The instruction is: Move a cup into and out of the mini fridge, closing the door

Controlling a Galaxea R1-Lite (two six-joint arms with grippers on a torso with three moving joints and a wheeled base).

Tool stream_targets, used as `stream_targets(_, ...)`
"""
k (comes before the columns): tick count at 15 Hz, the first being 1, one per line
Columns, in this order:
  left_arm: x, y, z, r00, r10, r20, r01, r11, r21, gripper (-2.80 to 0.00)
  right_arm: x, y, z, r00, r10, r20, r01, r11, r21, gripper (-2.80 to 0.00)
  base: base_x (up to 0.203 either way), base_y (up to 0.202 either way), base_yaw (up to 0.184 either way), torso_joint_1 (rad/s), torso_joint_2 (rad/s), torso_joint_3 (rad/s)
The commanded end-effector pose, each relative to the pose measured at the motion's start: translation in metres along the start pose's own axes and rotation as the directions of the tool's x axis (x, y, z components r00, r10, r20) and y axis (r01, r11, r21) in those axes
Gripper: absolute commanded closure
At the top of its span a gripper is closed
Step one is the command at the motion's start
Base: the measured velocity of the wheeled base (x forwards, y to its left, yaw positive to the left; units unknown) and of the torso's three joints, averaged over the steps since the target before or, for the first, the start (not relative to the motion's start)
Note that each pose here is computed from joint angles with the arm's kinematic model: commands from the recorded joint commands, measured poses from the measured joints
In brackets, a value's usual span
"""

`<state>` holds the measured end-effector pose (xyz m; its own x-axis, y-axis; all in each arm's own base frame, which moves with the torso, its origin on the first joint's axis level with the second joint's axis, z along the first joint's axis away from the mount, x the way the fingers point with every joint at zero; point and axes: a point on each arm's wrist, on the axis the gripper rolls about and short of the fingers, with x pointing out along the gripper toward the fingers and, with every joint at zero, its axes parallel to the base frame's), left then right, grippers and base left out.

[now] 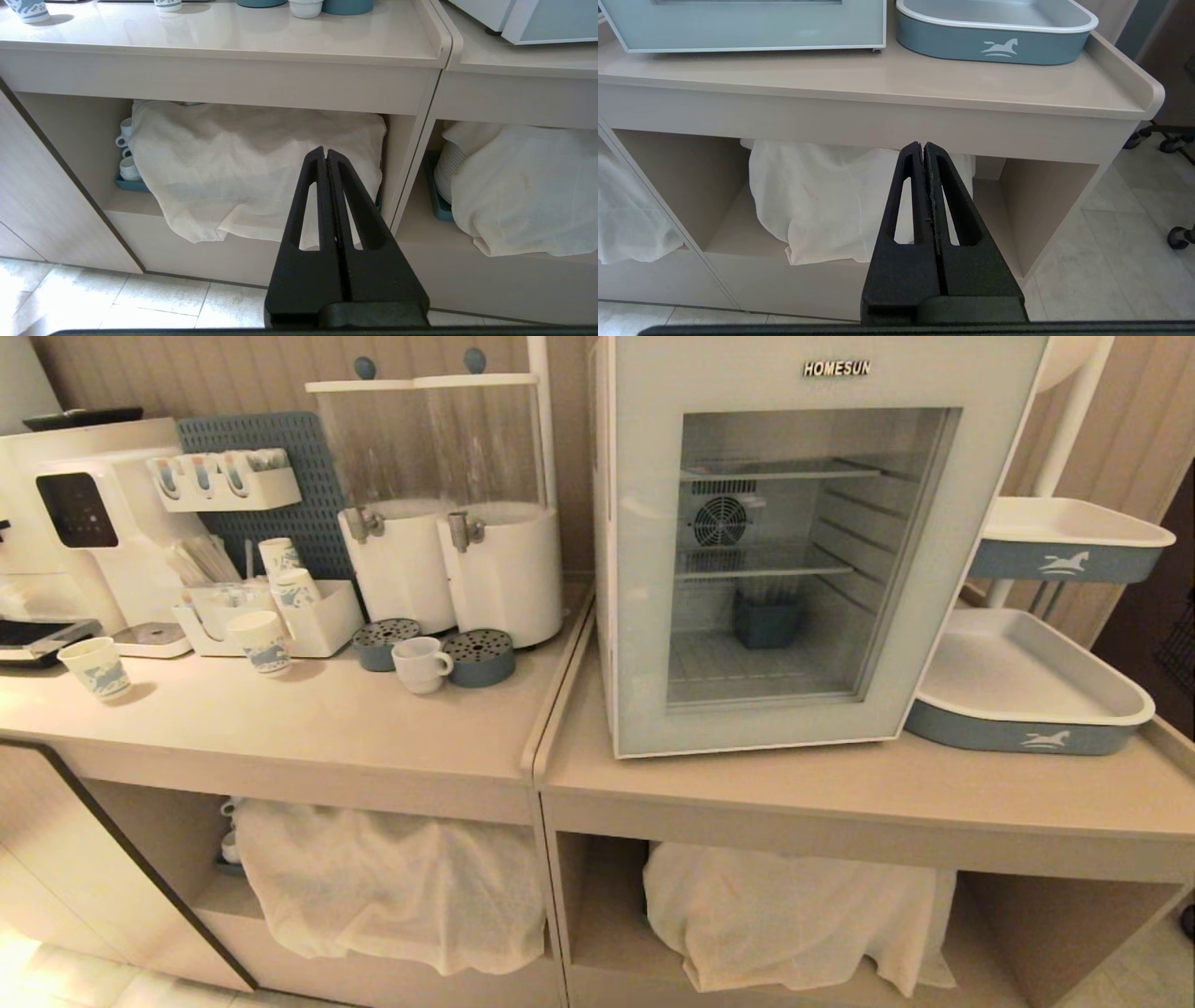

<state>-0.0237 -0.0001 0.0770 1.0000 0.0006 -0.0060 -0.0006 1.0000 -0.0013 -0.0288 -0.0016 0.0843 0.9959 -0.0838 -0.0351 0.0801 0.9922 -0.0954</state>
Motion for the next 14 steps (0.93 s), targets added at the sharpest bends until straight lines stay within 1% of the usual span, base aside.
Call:
stream_targets(1,0.0000,0.0000,0.0000,1.000,0.001,0.000,-0.001,1.000,0.000,0.00,0.0000,0.0000,0.0000,1.000,0.000,0.000,0.000,1.000,-0.001,0.00,0.000,0.000,0.000,0.000,0.00,0.000)
stream_targets(14,0.0000,0.0000,0.0000,1.000,0.001,0.000,-0.001,1.000,0.000,0.00,0.0000,0.0000,0.0000,1.000,0.000,0.000,0.000,1.000,-0.001,0.00,0.000,0.000,0.000,0.000,0.00,0.000)
